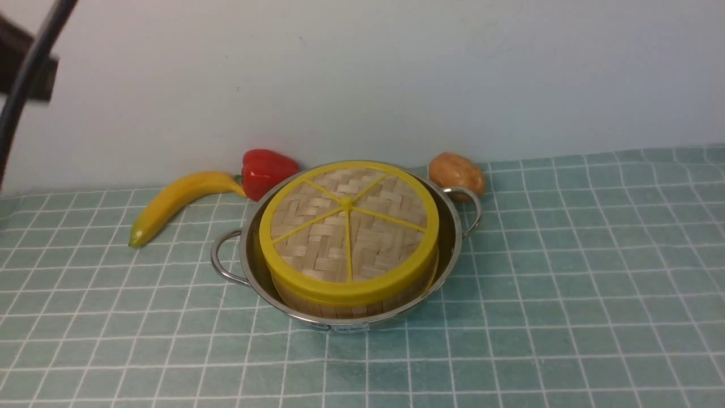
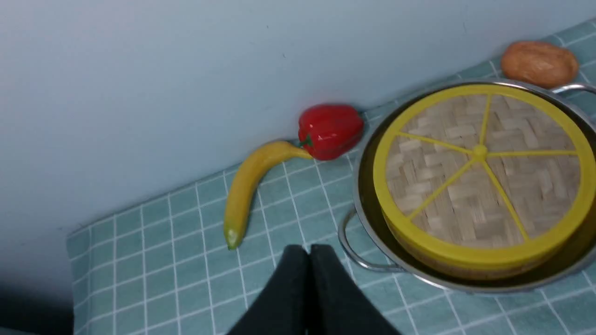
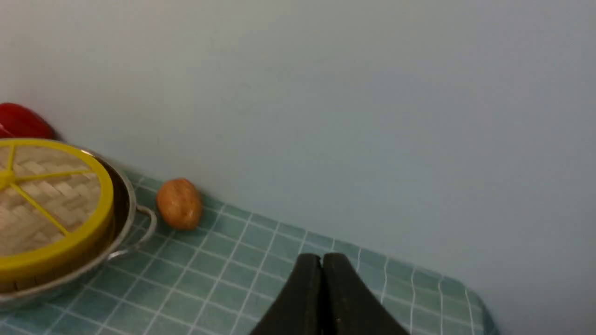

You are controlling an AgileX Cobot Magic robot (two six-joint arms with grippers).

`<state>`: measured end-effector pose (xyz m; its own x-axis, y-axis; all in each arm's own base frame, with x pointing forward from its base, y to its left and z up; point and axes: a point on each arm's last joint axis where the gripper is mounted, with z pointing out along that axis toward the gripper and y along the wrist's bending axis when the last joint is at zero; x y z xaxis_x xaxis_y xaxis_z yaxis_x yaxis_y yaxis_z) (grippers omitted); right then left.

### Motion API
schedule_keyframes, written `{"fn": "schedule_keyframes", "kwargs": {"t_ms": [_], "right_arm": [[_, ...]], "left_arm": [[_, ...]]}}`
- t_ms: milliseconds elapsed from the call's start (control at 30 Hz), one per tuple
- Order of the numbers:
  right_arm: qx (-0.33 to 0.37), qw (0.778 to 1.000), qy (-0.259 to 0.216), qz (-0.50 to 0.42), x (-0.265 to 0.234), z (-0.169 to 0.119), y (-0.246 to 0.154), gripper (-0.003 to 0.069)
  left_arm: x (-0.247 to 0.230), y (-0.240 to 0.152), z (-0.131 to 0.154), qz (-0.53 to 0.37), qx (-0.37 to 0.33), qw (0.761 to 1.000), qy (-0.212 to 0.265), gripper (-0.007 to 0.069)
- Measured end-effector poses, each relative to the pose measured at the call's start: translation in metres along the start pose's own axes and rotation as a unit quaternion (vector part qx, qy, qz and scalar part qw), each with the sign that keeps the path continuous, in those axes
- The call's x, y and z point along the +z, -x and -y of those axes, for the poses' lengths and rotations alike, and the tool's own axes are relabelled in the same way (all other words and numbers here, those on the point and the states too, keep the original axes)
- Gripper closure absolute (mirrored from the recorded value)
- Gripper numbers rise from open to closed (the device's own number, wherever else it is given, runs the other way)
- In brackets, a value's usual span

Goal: Place the steamer in the pot on the blue tablecloth, and put the lid on the steamer.

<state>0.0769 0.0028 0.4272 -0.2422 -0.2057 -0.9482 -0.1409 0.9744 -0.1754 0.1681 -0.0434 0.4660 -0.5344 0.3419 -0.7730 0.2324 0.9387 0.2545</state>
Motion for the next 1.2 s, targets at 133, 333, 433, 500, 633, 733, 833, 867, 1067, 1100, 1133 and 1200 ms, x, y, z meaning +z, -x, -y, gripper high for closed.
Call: {"fn": "schedule_keyframes", "kwargs": {"t_ms": [133, 333, 433, 500, 633, 733, 833, 867, 1067, 1100, 1133, 1200], "right_arm": [[0.028, 0.999, -0.019, -0.023, -0.001, 0.000, -0.055, 0.0650], [0.034, 0.999, -0.026, -0.031, -0.003, -0.001, -0.094, 0.0650], [0.034, 0.999, -0.026, -0.033, -0.003, -0.001, -0.095, 0.0650], [0.036, 0.998, -0.025, -0.034, -0.003, -0.001, -0.095, 0.0648], [0.041, 0.998, -0.019, -0.036, -0.003, -0.002, -0.095, 0.0640], [0.047, 0.998, -0.016, -0.038, -0.003, -0.003, -0.096, 0.0630], [0.057, 0.998, -0.010, -0.040, -0.003, -0.004, -0.096, 0.0619], [0.061, 0.997, -0.007, -0.042, -0.003, -0.005, -0.096, 0.0610], [0.081, 0.996, 0.008, -0.048, -0.003, -0.008, -0.097, 0.0574], [0.083, 0.995, 0.011, -0.049, -0.003, -0.008, -0.097, 0.0569], [0.086, 0.995, 0.015, -0.049, -0.003, -0.009, -0.098, 0.0562], [0.091, 0.994, 0.019, -0.051, -0.003, -0.010, -0.098, 0.0554]], "left_arm": [[-0.005, -0.056, 0.010, 0.030, -0.003, 0.999, -0.027, 0.0647], [0.001, -0.142, 0.028, 0.079, -0.029, 0.995, -0.057, 0.0647], [0.003, -0.161, 0.032, 0.099, -0.036, 0.993, -0.060, 0.0647], [0.004, -0.169, 0.034, 0.106, -0.038, 0.992, -0.061, 0.0647], [0.006, -0.177, 0.035, 0.105, -0.039, 0.992, -0.061, 0.0639], [0.006, -0.176, 0.035, 0.109, -0.040, 0.991, -0.061, 0.0634], [0.006, -0.175, 0.035, 0.112, -0.039, 0.991, -0.061, 0.0634], [0.006, -0.175, 0.035, 0.113, -0.039, 0.991, -0.061, 0.0634], [0.006, -0.176, 0.035, 0.115, -0.040, 0.991, -0.058, 0.0624], [0.006, -0.178, 0.034, 0.117, -0.036, 0.991, -0.048, 0.0622], [0.006, -0.180, 0.031, 0.121, -0.032, 0.992, -0.027, 0.0618], [0.007, -0.187, 0.027, 0.131, -0.027, 0.991, 0.009, 0.0613]]}}
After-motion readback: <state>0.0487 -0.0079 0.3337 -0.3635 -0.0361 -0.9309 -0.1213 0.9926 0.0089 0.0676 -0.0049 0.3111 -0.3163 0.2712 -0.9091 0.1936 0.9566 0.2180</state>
